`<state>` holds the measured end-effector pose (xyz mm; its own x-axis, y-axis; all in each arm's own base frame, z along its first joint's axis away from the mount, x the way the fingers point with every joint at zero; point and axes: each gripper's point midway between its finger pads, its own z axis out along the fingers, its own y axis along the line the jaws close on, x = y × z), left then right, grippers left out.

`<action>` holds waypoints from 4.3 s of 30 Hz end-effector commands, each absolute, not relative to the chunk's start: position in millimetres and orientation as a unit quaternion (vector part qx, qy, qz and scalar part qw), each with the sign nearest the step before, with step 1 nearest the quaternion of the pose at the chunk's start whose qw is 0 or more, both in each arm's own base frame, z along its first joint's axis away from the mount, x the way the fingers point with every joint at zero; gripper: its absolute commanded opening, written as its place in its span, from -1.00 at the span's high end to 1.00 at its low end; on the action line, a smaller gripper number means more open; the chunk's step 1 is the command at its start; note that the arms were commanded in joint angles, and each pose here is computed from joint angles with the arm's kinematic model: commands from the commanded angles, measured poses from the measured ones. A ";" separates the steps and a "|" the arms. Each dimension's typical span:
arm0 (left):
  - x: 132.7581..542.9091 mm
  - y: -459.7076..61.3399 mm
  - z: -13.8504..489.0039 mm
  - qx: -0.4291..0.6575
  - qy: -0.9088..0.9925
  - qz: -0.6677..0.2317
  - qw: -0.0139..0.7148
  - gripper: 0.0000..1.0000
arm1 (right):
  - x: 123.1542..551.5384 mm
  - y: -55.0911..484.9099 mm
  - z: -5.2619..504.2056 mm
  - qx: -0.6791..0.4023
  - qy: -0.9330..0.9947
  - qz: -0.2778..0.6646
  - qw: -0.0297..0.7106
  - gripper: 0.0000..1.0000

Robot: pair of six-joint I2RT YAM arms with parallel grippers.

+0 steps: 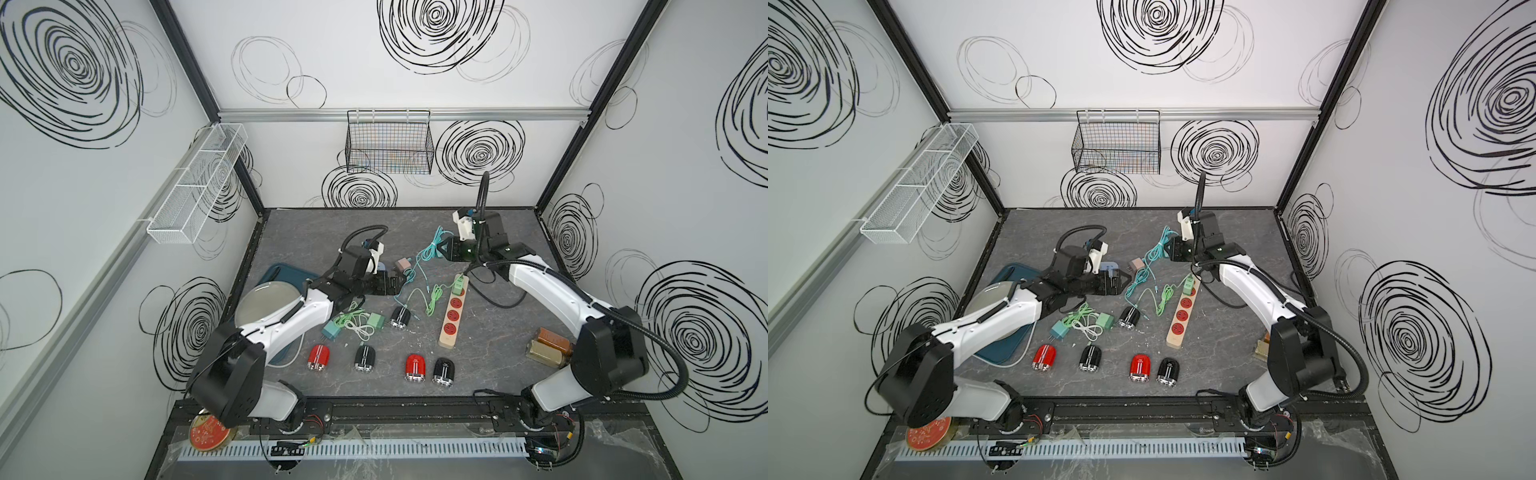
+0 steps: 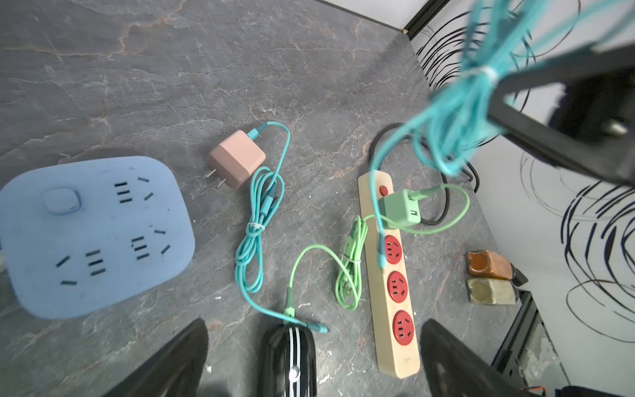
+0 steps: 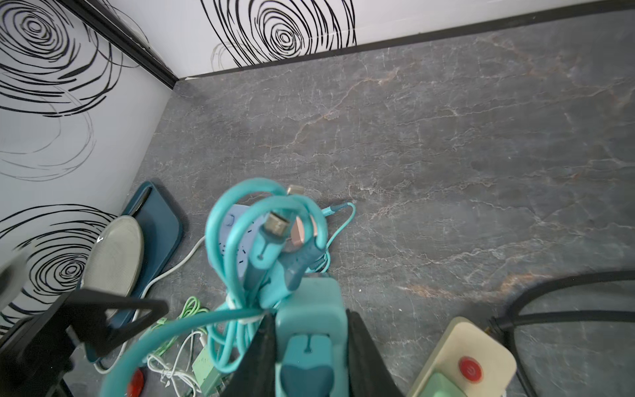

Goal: Unplug the electric shaver
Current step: Place the plug at the center of the board, then pick up the electric shaver from the center of the board.

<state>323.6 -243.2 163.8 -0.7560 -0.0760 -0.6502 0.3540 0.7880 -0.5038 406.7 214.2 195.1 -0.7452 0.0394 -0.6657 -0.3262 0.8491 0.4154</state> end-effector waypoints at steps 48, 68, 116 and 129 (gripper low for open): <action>257.2 -242.1 143.4 0.092 0.874 -0.284 0.384 -0.98 | 455.9 208.8 71.0 -0.009 0.942 0.285 0.176 0.18; 254.4 -231.2 109.7 0.136 0.934 -0.123 0.306 -0.78 | 370.6 198.8 188.9 -0.100 0.917 0.247 0.296 0.02; 289.3 -278.2 7.8 0.208 0.971 -0.027 0.114 -0.41 | 189.8 206.0 138.8 -0.107 0.873 0.342 0.330 -0.38; 281.0 -279.5 13.8 0.226 0.967 -0.023 0.118 0.07 | 193.4 197.9 131.3 -0.074 0.883 0.328 0.327 -0.26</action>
<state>289.5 -283.2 13.3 -0.8766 0.4023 -0.2639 0.4192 0.9078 -0.0087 192.2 202.9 135.4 -0.7637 0.0504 -0.6436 -0.3918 0.7561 0.5242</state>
